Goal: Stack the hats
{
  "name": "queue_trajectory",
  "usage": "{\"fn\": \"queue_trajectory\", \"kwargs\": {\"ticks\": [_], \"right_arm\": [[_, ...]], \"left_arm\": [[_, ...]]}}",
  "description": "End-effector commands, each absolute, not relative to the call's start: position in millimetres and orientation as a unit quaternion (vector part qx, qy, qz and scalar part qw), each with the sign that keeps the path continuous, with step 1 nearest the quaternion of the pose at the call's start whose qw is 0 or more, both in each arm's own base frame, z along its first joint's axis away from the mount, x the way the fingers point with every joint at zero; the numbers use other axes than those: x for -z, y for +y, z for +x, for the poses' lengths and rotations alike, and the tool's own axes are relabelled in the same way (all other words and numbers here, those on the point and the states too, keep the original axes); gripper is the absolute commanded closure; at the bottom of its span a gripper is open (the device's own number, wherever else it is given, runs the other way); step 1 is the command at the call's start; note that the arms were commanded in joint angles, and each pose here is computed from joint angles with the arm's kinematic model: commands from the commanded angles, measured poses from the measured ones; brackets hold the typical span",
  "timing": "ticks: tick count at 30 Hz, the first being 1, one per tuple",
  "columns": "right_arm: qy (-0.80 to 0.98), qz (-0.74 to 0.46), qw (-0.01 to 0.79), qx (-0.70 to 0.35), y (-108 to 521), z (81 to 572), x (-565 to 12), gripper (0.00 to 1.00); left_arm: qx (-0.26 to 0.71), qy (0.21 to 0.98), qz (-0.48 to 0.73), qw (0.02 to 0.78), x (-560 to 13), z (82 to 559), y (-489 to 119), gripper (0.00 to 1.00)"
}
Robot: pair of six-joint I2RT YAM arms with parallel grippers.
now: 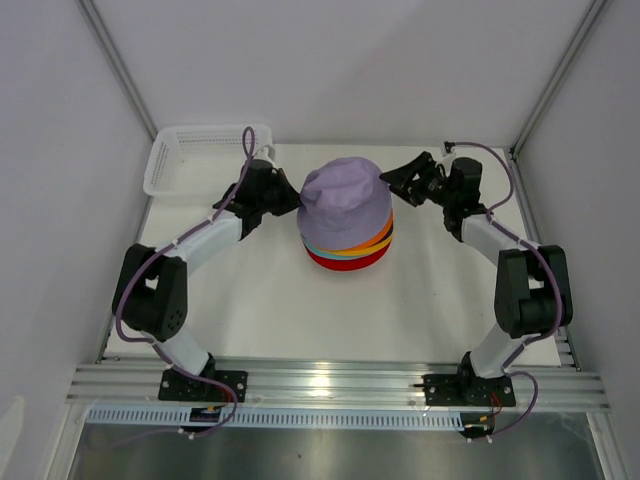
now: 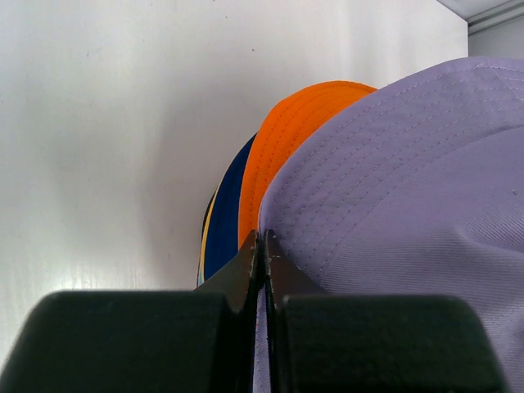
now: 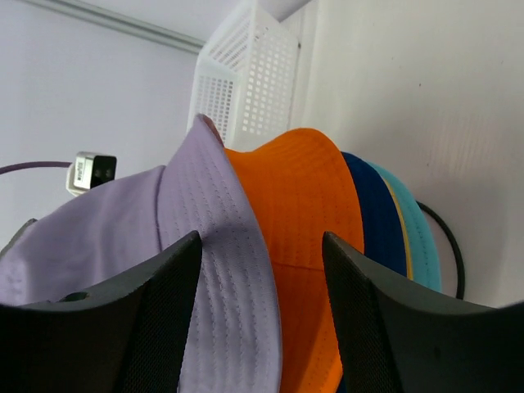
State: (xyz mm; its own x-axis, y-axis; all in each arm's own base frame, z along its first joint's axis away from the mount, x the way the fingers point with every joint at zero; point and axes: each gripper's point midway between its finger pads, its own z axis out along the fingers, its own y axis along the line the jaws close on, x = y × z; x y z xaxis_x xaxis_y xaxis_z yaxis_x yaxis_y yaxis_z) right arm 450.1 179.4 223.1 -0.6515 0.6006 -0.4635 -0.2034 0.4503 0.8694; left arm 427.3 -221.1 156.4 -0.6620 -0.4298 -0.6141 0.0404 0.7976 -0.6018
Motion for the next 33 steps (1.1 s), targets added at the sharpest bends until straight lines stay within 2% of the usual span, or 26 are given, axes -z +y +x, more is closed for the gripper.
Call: {"fn": "queue_trajectory", "kwargs": {"ticks": [1,6,9,10,12,13,15,20,27,33], "right_arm": [[0.722,0.104,0.419,-0.541,189.6,459.9,-251.4,0.36],[0.711,0.108,0.412,-0.559,193.2,461.4,-256.3,0.41],[0.71,0.11,0.411,-0.561,193.8,460.4,-258.3,0.55],[0.71,0.113,0.411,-0.561,193.5,460.4,-258.2,0.69],[0.711,0.12,0.405,-0.563,193.9,459.2,-256.9,0.81],[0.711,0.123,0.402,-0.563,194.0,458.9,-256.2,0.91],[0.711,0.13,0.393,-0.569,194.0,456.5,-253.7,0.99],[0.7,0.144,0.392,-0.58,188.2,448.5,-254.6,1.0],[0.676,0.178,0.417,-0.58,177.2,442.6,-285.0,1.0],[0.671,0.23,0.406,-0.576,168.0,441.4,-286.8,1.0]], "left_arm": [[0.292,0.853,-0.093,0.421,-178.3,439.6,-220.3,0.99],[0.294,0.85,-0.091,0.427,-185.0,440.5,-220.3,0.99],[0.297,0.85,-0.089,0.426,-186.0,439.1,-221.1,0.99],[0.298,0.849,-0.089,0.426,-187.8,439.2,-221.5,0.99],[0.299,0.849,-0.088,0.426,-189.8,438.2,-221.6,0.99],[0.301,0.847,-0.087,0.429,-193.3,437.9,-221.8,0.99],[0.303,0.846,-0.086,0.43,-196.8,436.3,-221.4,0.99],[0.309,0.834,-0.08,0.45,-221.6,426.9,-216.8,0.99],[0.316,0.813,-0.068,0.484,-266.7,419.1,-210.9,0.99],[0.358,0.801,-0.081,0.474,-288.7,418.1,-222.3,0.99]]}}
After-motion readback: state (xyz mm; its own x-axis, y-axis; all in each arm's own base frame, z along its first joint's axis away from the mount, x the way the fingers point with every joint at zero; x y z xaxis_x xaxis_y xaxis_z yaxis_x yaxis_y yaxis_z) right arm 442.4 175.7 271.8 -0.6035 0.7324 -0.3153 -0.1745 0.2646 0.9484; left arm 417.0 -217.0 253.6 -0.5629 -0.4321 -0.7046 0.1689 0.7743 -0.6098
